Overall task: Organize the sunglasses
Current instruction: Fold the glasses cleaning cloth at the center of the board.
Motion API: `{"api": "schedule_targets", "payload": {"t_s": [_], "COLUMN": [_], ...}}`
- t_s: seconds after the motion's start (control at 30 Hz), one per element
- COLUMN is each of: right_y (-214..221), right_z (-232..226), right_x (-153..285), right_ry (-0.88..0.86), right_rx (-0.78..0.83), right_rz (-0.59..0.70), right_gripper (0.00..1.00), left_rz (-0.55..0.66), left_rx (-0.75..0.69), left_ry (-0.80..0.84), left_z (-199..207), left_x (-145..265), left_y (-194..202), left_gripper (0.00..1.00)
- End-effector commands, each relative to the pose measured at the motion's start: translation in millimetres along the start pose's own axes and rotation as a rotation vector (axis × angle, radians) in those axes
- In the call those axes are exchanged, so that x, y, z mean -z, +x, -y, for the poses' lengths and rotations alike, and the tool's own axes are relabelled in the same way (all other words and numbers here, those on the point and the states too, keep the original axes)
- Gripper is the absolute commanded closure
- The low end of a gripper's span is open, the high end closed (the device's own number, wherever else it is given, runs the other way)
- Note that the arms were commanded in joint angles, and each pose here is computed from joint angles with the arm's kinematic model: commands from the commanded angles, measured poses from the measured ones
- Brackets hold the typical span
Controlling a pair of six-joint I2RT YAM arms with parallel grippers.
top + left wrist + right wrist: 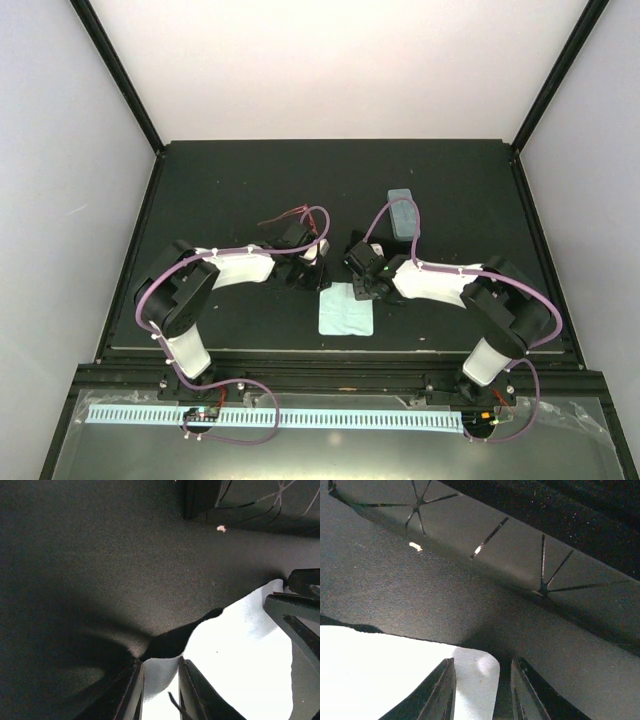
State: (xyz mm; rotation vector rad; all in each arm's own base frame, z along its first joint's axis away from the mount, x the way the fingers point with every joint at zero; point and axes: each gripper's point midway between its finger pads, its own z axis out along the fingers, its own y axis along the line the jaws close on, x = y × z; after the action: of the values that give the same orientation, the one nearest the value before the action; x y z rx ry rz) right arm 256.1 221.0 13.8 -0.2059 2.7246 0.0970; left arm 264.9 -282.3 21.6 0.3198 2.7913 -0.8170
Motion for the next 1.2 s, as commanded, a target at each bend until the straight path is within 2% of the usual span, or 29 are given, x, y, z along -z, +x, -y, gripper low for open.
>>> {"api": "schedule_targets", "payload": {"t_s": [0.0,0.2,0.33,0.47,0.73,1.17], "right_y": [10,15,16,12,2,-1], "right_z": [11,5,4,2,-10,-17], "right_x": [-5,-12,-12,-9,7,34], "right_ry": [0.047,0.021,0.014,0.004,-0.081,-0.172], "right_rx": [0.017,0.022,0.023,0.029,0.037,0.028], "right_rz": [-0.041,-0.062,-0.065,-0.052,-0.011,0.026], "right_gripper": [0.67,0.75,0.87,0.99,0.99,0.99], "left_rz": [-0.015,-0.020,-0.020,-0.017,0.024,0.061], "left_rx": [0.006,0.007,0.005,-0.002,-0.037,-0.064], "left_ry": [-0.062,-0.048,-0.041,-0.021,0.082,0.109], "left_z": [-10,-8,-7,-3,23,31], "left_x": [-2,-4,-4,-4,7,23], "left_y": [5,5,5,3,-9,-11], "left_gripper": [0.83,0.91,0.98,0.98,0.99,0.98]}}
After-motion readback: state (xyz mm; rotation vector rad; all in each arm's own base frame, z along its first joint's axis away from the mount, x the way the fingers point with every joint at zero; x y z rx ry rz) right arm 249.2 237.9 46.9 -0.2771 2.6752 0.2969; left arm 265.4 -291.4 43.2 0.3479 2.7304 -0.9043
